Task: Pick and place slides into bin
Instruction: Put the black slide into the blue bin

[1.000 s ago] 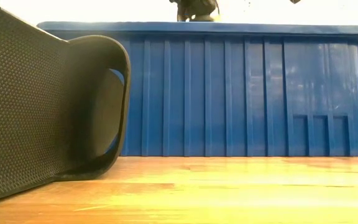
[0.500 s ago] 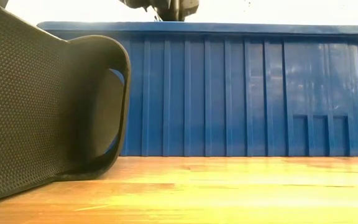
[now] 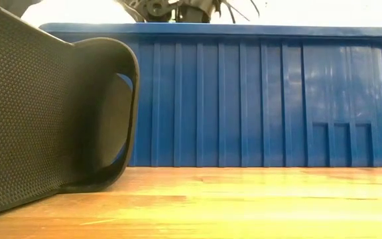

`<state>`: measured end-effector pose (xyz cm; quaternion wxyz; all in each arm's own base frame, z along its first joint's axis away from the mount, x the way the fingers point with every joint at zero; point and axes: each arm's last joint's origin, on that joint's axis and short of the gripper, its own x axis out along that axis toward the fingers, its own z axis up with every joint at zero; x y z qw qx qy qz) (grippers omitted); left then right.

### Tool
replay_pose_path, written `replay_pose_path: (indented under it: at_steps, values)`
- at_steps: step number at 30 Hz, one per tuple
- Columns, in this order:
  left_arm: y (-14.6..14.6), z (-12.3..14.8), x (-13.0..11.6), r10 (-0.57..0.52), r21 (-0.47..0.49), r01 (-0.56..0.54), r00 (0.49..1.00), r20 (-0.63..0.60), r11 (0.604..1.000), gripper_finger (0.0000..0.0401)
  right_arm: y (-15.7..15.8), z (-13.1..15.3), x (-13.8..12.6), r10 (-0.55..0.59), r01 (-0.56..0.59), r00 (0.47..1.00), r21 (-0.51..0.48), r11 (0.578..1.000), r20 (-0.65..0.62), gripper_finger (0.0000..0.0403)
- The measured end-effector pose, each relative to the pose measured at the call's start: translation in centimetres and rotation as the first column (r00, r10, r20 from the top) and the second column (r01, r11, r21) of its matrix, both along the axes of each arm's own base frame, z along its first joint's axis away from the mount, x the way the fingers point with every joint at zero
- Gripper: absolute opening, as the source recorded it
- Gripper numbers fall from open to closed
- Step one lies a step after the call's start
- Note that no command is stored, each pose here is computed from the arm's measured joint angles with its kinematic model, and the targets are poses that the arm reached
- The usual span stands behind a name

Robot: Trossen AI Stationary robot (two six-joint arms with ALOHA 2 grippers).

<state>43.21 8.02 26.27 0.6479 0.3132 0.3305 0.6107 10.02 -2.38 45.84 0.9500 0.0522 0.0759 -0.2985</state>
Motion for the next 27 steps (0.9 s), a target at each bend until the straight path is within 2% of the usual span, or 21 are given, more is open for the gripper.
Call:
replay_pose_path:
  at_steps: [3, 8, 14, 17, 20, 23, 27]
  values:
    - [0.0, -1.3, 0.2, 0.004, -0.005, -0.004, 0.999, -0.032, 1.000, 0.0000, 0.1, 0.3, -0.9, 0.001, 0.000, 1.000, -0.020, 1.000, 0.015, 0.0187]
    - [0.0, -3.0, 0.2, -0.024, -0.038, 0.025, 0.999, 0.022, 0.999, 0.0000, 0.1, 0.4, -1.6, 0.001, 0.000, 0.999, -0.025, 1.000, 0.033, 0.0187]
    - [0.7, -4.7, -0.3, -0.079, -0.149, 0.087, 0.995, 0.060, 0.985, 0.0000, 0.2, 0.5, -1.7, 0.002, -0.001, 0.999, -0.023, 1.000, 0.037, 0.0187]
    - [1.2, -5.4, -0.9, -0.066, -0.198, 0.075, 0.997, 0.050, 0.977, 0.0000, 0.2, 0.4, -1.7, 0.002, -0.001, 0.999, -0.028, 1.000, 0.033, 0.0187]
    - [1.7, -6.0, -1.4, -0.056, -0.255, 0.071, 0.996, 0.065, 0.964, 0.0000, 0.2, 0.4, -1.6, 0.003, -0.002, 1.000, -0.028, 1.000, 0.030, 0.0187]
    - [2.3, -6.1, -1.7, -0.026, -0.270, 0.056, 0.993, 0.116, 0.961, 0.0000, 0.2, 0.4, -1.7, 0.003, -0.002, 1.000, -0.028, 1.000, 0.031, 0.0187]
    - [2.9, -5.9, -1.5, -0.043, -0.315, 0.093, 0.986, 0.162, 0.944, 0.0000, 0.2, 0.4, -1.6, 0.003, -0.002, 1.000, -0.028, 1.000, 0.030, 0.0187]
